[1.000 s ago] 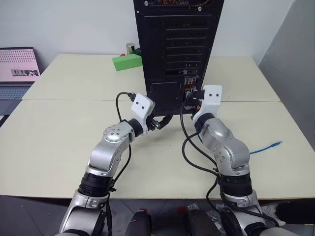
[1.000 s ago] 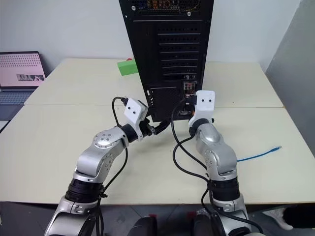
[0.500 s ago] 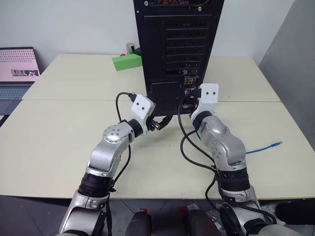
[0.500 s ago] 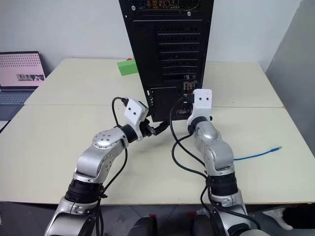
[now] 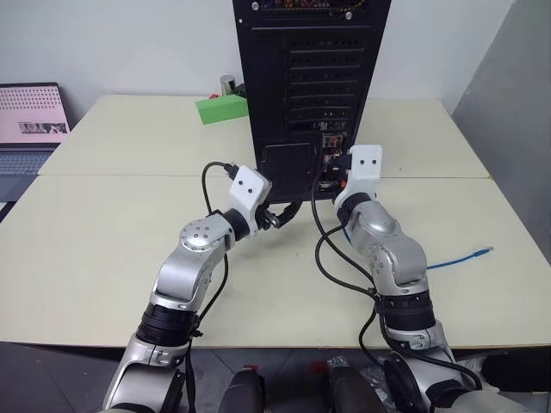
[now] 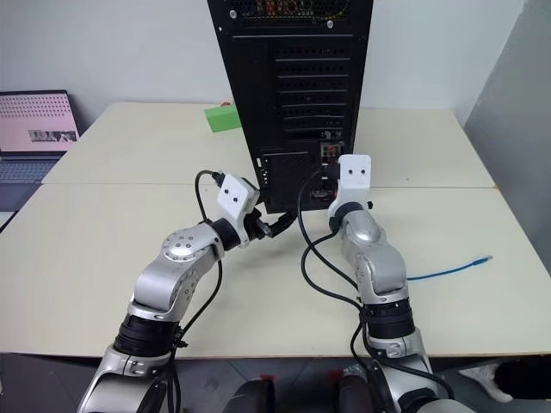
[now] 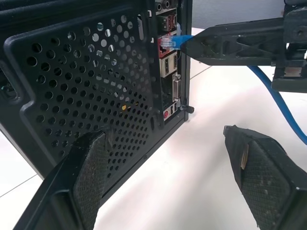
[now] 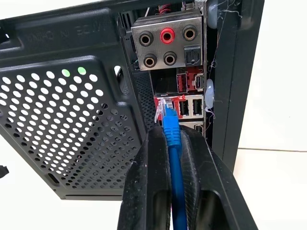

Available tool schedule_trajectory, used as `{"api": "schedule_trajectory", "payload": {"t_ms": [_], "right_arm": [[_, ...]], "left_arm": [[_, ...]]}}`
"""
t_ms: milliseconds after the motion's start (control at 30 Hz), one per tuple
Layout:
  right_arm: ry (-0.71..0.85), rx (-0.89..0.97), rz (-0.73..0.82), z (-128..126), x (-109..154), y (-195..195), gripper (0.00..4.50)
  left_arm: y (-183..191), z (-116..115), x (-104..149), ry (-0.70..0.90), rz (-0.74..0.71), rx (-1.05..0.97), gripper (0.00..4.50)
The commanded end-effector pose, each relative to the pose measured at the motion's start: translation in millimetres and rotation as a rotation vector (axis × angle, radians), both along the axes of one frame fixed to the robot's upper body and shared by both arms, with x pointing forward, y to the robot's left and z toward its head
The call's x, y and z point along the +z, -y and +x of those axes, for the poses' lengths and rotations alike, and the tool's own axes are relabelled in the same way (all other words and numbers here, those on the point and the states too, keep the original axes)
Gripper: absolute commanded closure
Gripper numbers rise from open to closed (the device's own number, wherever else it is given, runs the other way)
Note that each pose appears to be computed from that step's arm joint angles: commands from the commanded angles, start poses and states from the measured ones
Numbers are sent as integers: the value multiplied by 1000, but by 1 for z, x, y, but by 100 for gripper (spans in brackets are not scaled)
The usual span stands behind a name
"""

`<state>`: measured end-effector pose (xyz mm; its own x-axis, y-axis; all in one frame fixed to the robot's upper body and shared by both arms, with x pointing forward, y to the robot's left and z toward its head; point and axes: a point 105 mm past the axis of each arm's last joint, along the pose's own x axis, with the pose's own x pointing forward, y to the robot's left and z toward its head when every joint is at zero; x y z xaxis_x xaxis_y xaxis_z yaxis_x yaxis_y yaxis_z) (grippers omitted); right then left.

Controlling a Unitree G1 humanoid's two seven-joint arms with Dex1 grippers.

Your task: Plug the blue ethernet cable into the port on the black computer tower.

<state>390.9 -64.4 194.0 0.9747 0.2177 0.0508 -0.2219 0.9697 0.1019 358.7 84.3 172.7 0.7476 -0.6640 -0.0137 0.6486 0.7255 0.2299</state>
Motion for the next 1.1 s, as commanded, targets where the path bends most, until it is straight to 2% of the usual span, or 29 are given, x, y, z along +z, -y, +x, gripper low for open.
{"api": "schedule_trajectory", "payload": {"t_ms": [33, 633, 1100], "right_arm": [[52, -9, -13, 3, 12, 1, 447], [53, -22, -71, 6, 4, 3, 448], [80, 32, 27, 1, 41, -20, 448]], "left_arm": [[1, -4, 15, 65, -6, -15, 59], [2, -4, 15, 71, -7, -14, 59], [4, -4, 15, 74, -3, -26, 59]]}}
